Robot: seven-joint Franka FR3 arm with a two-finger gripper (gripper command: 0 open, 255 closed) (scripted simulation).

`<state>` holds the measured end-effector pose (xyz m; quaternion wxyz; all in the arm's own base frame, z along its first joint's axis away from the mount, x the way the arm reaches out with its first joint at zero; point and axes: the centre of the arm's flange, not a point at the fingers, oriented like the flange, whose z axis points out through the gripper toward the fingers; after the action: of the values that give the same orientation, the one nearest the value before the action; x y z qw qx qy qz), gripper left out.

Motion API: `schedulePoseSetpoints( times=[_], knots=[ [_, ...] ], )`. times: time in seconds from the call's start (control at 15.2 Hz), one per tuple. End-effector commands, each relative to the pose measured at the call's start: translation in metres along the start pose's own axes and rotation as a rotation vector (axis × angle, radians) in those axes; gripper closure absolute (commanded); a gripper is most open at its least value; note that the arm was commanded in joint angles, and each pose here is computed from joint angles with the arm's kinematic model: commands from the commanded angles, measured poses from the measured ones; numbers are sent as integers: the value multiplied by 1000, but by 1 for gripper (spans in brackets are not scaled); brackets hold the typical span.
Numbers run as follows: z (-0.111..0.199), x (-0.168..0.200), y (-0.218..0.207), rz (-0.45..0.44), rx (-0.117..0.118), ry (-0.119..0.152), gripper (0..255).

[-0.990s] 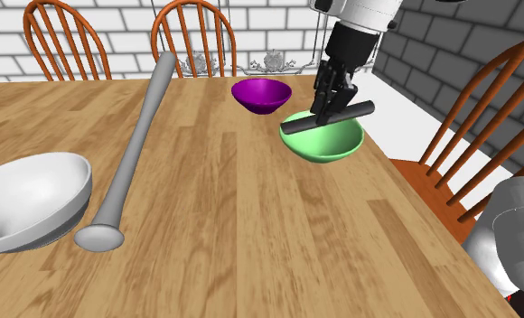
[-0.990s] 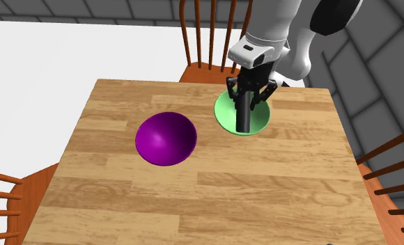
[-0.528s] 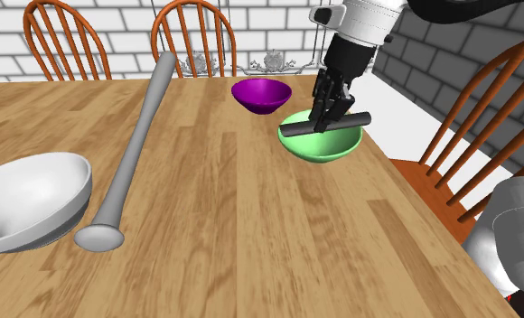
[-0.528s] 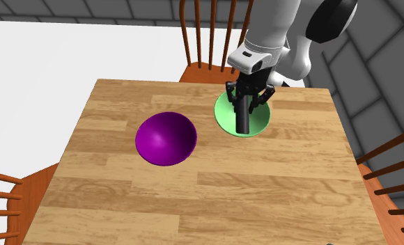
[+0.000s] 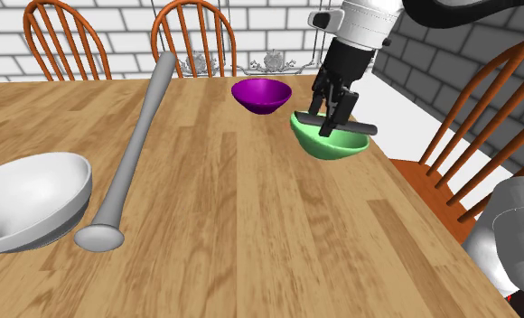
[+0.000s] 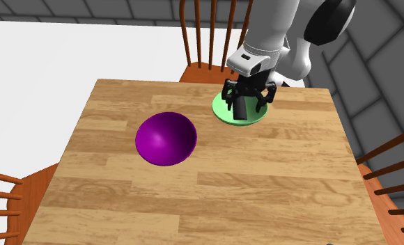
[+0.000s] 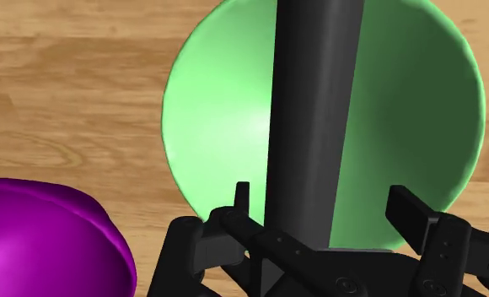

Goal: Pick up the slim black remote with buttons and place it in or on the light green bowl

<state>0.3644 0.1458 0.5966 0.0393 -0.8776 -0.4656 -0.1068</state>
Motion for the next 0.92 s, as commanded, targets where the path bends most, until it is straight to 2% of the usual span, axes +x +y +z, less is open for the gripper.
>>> schedulePoseSetpoints(
  times=[0.0,0.07,0.33,0.86],
  knots=[
    [0,0,0,0,0,-1,0],
    [0,0,0,0,0,-1,0],
    [-50,0,0,0,0,-1,0],
    [-50,0,0,0,0,-1,0]
  ],
)
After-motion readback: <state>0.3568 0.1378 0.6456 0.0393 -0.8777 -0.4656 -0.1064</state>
